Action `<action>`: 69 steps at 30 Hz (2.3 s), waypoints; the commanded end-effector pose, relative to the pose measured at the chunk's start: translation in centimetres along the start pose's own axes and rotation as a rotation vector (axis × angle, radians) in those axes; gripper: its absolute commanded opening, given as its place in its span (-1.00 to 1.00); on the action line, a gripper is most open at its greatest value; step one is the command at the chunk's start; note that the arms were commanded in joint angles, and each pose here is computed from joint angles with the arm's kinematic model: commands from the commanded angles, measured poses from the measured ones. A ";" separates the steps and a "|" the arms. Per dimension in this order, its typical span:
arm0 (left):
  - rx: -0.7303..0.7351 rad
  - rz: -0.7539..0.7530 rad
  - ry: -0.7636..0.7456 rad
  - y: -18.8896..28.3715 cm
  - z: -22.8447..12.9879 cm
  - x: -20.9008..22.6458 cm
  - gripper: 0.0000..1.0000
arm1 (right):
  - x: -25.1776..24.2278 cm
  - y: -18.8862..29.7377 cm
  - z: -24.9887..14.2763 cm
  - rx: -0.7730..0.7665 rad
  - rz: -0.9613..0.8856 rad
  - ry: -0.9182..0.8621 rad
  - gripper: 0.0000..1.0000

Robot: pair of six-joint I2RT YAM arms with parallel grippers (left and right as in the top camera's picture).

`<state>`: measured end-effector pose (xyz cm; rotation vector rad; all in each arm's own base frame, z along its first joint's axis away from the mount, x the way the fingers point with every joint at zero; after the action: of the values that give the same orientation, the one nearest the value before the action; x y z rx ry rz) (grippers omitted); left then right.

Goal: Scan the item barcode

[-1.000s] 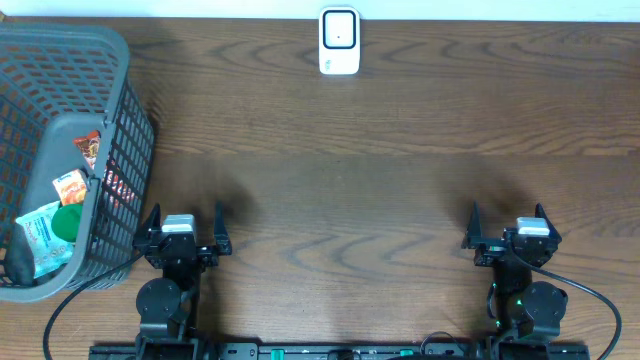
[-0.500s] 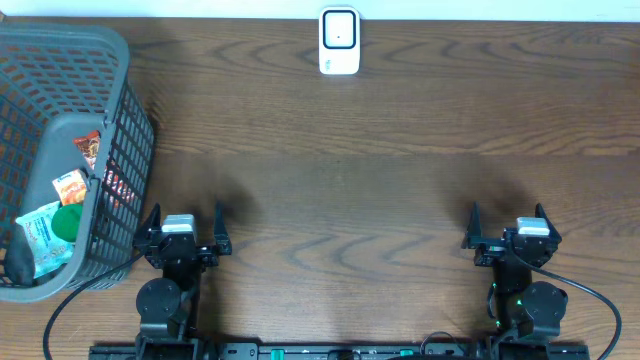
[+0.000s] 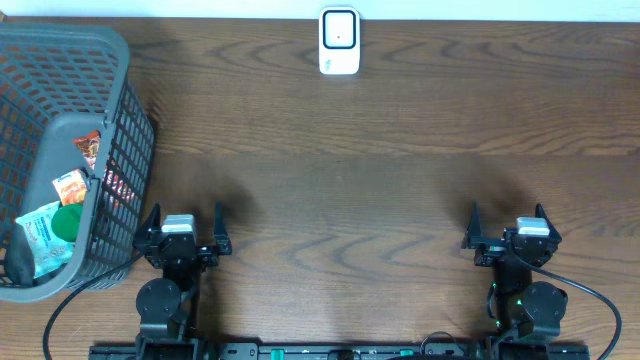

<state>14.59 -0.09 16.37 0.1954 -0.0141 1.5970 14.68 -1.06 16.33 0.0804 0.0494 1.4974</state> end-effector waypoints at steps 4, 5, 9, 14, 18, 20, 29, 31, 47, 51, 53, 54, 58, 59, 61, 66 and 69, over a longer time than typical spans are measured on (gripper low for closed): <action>0.017 -0.172 -0.033 0.2 -0.1 -1.2 1.00 | 0.2 0.0 -0.2 0.010 0.013 0.014 0.98; 0.014 -0.185 -0.033 0.3 0.3 -1.3 1.00 | 0.2 0.0 -0.2 0.010 0.013 0.014 0.99; 0.049 -0.181 -0.025 0.8 3.1 -0.8 1.00 | 0.2 0.0 -0.2 0.010 0.013 0.014 0.99; 0.226 -0.197 0.046 0.0 10.5 0.0 1.00 | 0.2 0.0 -0.2 0.010 0.013 0.014 0.99; 0.401 -0.318 0.079 -0.7 15.6 -0.2 1.00 | 0.2 0.0 -0.2 0.010 0.013 0.014 0.98; 0.512 -0.404 0.105 -0.9 17.2 -0.5 1.00 | 0.2 0.0 -0.2 0.010 0.013 0.014 0.98; 0.590 -0.321 0.098 -2.2 24.8 1.3 1.00 | 0.2 0.0 -0.2 0.010 0.013 0.014 0.98; 0.590 -0.174 0.121 -2.2 27.0 3.1 1.00 | 0.2 0.0 -0.2 0.010 0.013 0.014 0.99; 0.972 0.506 0.633 -5.2 22.1 22.1 0.99 | 0.2 0.0 -0.2 0.010 0.013 0.014 0.99; 1.079 0.482 0.658 -7.9 18.2 23.7 0.99 | 0.2 0.0 -0.2 0.010 0.013 0.014 0.99; 1.132 0.466 0.669 -9.0 15.9 24.2 0.98 | 0.2 0.0 -0.2 0.010 0.013 0.014 0.98; 1.147 0.459 0.669 -9.3 15.2 24.3 0.99 | 0.2 0.0 -0.2 0.010 0.013 0.014 0.99; 1.213 0.423 0.653 -10.1 11.5 24.1 0.99 | 0.2 0.0 -0.2 0.010 0.013 0.014 0.99; 1.224 0.416 0.651 -10.2 10.6 24.0 0.99 | 0.2 0.0 -0.2 0.010 0.013 0.014 0.99; 1.238 0.411 0.654 -10.5 9.0 23.9 0.99 | 0.2 0.0 -0.2 0.010 0.013 0.014 0.99; 1.291 0.380 0.596 -10.6 5.8 23.5 0.99 | 0.2 0.0 -0.2 0.010 0.013 0.014 0.99; 1.342 0.392 0.570 -10.3 3.8 23.1 0.98 | 0.2 0.0 -0.2 0.010 0.013 0.014 0.98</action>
<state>25.23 22.67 23.12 0.7112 1.5734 1.7638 14.71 -1.04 16.25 0.0846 0.0542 1.5007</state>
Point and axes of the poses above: each gripper's point midway between its finger pads, its own y axis back along the fingers, its own x axis along the line the jaws close on, z = x × y, the point moved 10 cm from there along y, back along the fingers, and after that the axes turned 5 degrees about -y, right-handed, at the moved point
